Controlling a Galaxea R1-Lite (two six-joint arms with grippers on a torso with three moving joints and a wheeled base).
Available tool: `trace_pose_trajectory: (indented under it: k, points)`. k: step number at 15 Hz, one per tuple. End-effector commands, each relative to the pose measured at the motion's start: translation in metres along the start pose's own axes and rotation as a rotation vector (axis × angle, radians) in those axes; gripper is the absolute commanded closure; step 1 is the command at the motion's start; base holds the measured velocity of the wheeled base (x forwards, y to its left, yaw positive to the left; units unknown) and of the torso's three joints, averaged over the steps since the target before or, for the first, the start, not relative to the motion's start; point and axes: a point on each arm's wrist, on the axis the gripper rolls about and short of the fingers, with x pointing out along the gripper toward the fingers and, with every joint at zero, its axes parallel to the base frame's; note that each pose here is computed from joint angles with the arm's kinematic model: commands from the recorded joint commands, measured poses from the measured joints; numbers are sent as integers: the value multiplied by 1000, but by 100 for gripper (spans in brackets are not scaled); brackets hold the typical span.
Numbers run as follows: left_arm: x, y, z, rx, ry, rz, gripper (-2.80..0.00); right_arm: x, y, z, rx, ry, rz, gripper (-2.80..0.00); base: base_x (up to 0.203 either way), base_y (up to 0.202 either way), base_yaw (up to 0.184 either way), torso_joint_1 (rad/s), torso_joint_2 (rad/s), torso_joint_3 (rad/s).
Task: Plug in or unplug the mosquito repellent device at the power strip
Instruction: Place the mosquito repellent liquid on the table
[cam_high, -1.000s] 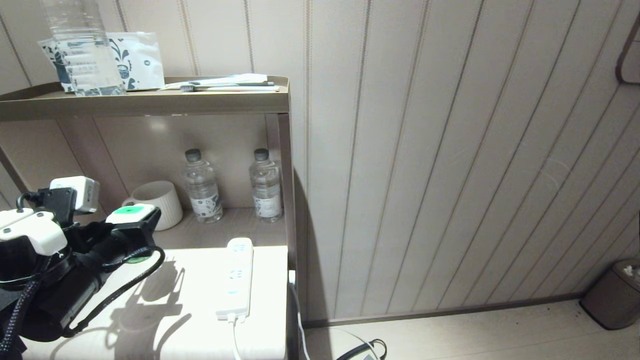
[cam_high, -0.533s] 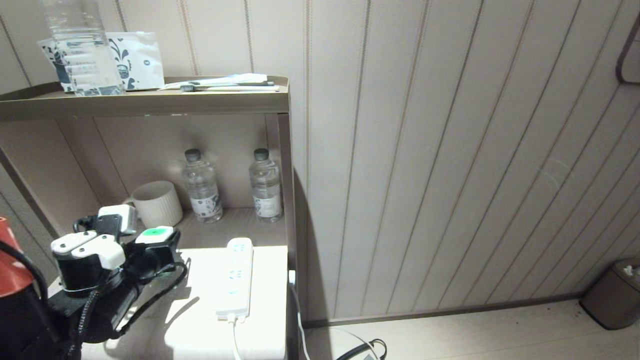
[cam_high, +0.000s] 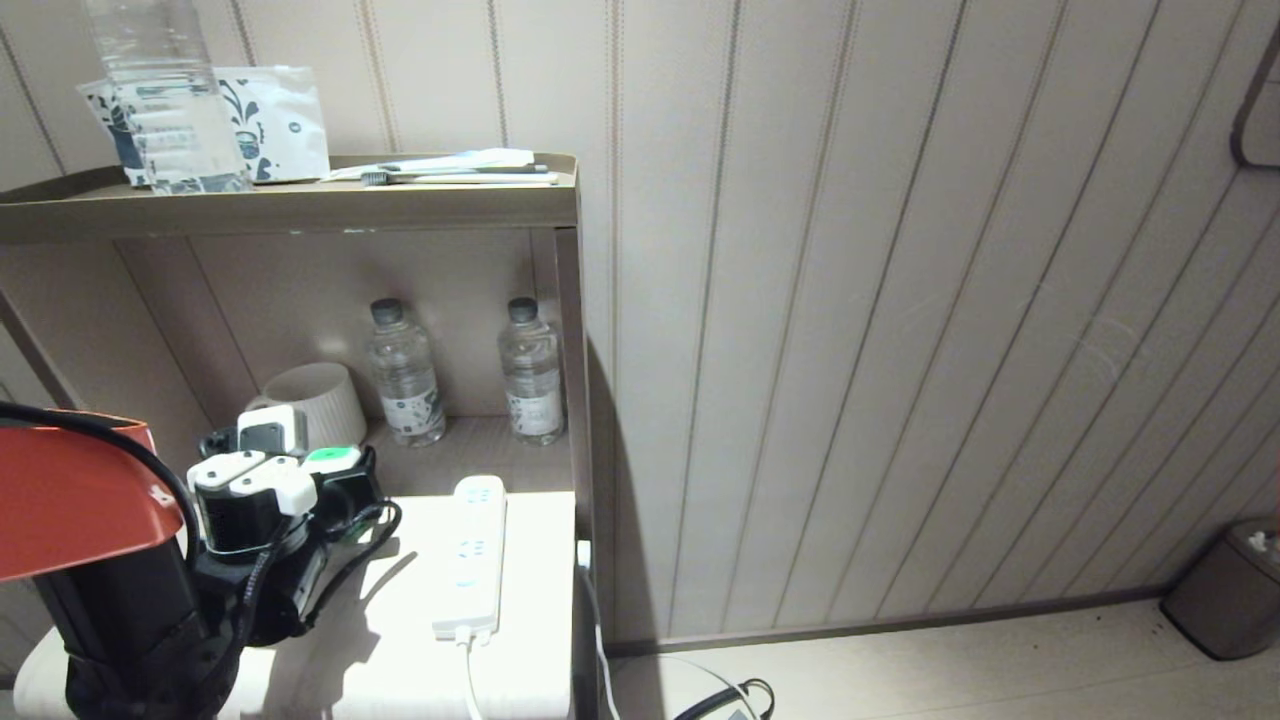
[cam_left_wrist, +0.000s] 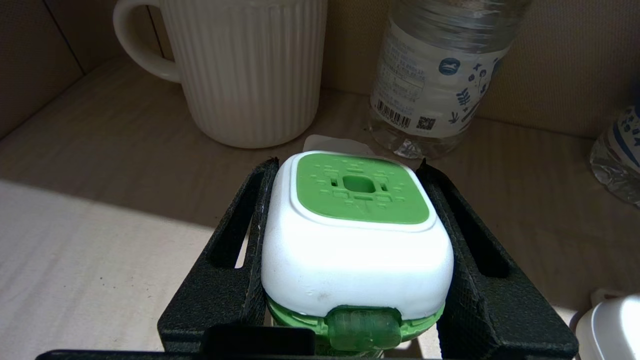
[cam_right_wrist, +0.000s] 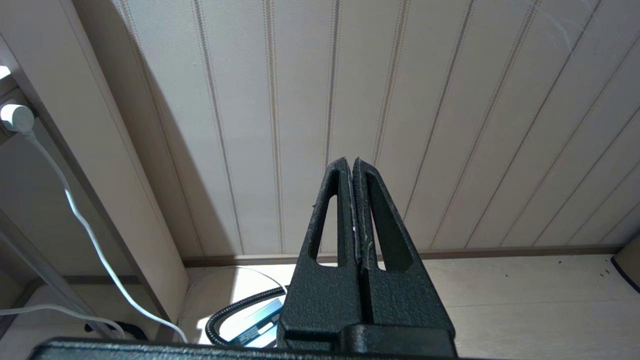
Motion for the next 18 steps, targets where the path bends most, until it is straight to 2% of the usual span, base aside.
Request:
trace_pose_trajectory:
  k: [1, 7, 8, 18]
  points:
    - [3, -1, -3, -11, -17, -3, 0, 0, 0, 0, 0, 1, 0, 0, 0, 0, 0, 0, 0, 0]
    - [-1, 0, 0, -14, -20, 6, 0, 0, 0, 0, 0, 1, 0, 0, 0, 0, 0, 0, 0, 0]
    - [-2, 0, 2, -17, -30, 21, -280, 0, 0, 0, 0, 1, 0, 0, 0, 0, 0, 0, 0, 0]
    - [-50, 12, 50, -86, -172, -8, -280, 0, 0, 0, 0, 1, 0, 0, 0, 0, 0, 0, 0, 0]
